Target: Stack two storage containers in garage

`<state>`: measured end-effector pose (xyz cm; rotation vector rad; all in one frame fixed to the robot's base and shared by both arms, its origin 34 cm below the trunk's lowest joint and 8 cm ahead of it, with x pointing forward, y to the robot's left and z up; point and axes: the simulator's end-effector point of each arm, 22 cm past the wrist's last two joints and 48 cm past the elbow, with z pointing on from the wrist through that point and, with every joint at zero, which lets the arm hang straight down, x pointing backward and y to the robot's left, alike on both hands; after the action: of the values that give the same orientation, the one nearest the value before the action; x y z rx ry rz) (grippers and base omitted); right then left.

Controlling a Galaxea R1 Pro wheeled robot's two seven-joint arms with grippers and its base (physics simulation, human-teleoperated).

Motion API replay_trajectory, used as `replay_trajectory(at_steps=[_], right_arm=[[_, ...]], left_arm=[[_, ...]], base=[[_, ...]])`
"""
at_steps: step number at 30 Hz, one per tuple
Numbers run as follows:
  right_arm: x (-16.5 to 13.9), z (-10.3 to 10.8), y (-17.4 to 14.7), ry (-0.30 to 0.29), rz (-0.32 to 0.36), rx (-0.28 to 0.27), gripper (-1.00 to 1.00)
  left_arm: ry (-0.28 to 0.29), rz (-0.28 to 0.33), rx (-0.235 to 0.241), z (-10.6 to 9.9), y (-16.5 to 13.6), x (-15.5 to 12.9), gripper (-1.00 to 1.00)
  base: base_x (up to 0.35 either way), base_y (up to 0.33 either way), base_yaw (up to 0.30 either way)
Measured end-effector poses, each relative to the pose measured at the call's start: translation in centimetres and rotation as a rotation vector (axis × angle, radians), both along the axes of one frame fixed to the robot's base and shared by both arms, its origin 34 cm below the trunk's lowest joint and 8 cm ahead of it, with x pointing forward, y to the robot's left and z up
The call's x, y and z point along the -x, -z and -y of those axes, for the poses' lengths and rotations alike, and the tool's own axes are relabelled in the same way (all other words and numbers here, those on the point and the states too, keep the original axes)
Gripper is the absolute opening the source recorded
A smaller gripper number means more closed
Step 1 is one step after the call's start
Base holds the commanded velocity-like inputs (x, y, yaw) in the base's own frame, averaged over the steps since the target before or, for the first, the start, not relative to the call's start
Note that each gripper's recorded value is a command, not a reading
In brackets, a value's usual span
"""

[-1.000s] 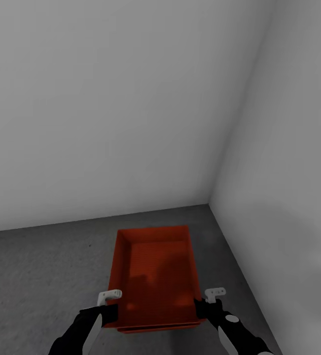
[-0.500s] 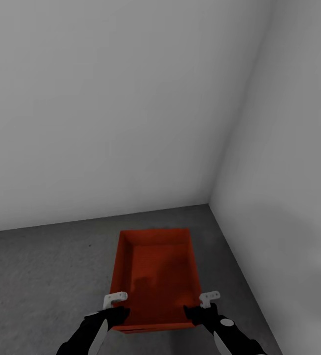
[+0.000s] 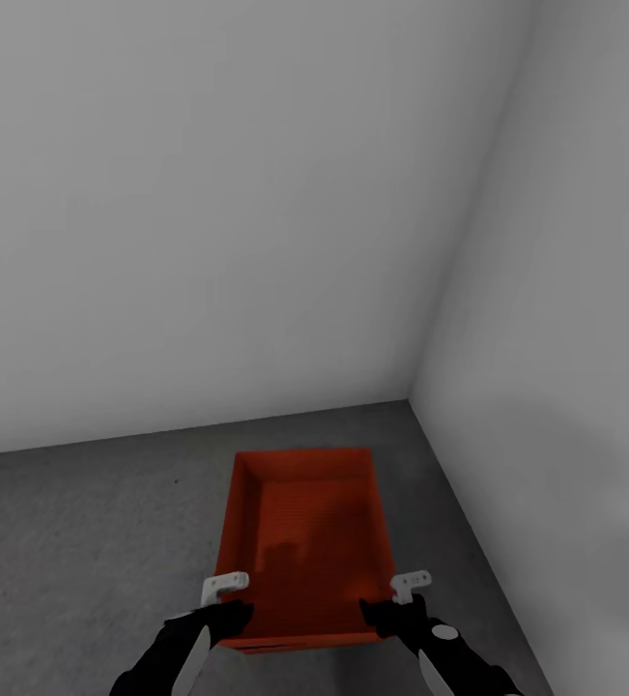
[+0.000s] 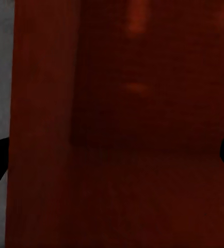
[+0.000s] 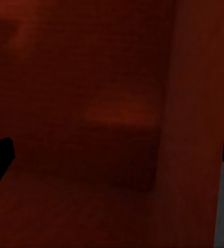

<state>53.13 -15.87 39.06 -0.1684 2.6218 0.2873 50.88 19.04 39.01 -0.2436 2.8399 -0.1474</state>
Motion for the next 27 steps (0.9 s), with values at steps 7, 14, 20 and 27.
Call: replay_trajectory(at_steps=[7, 14, 20, 27], right_arm=[[-0.1, 0.0, -1.0, 0.000, 0.001, 0.000, 1.00], [-0.2, 0.0, -2.3, 0.000, 0.000, 0.000, 1.00], [-0.3, 0.0, -3.4, 0.000, 0.000, 0.001, 1.00], [-0.5, 0.0, -4.6, 0.000, -0.001, 0.001, 1.00]], left_arm=[[0.003, 0.001, -0.008, -0.4, -0.9, -0.1, 1.00], [0.004, 0.001, -0.012, -0.6, -2.2, -0.3, 1.00], [0.004, 0.001, -0.013, -0.6, -3.3, -0.4, 1.00], [0.004, 0.001, -0.013, -0.6, -4.6, -0.5, 1.00]], base=[[0.000, 0.000, 0.000], [0.000, 0.000, 0.000], [0.000, 0.000, 0.000], [0.000, 0.000, 0.000]])
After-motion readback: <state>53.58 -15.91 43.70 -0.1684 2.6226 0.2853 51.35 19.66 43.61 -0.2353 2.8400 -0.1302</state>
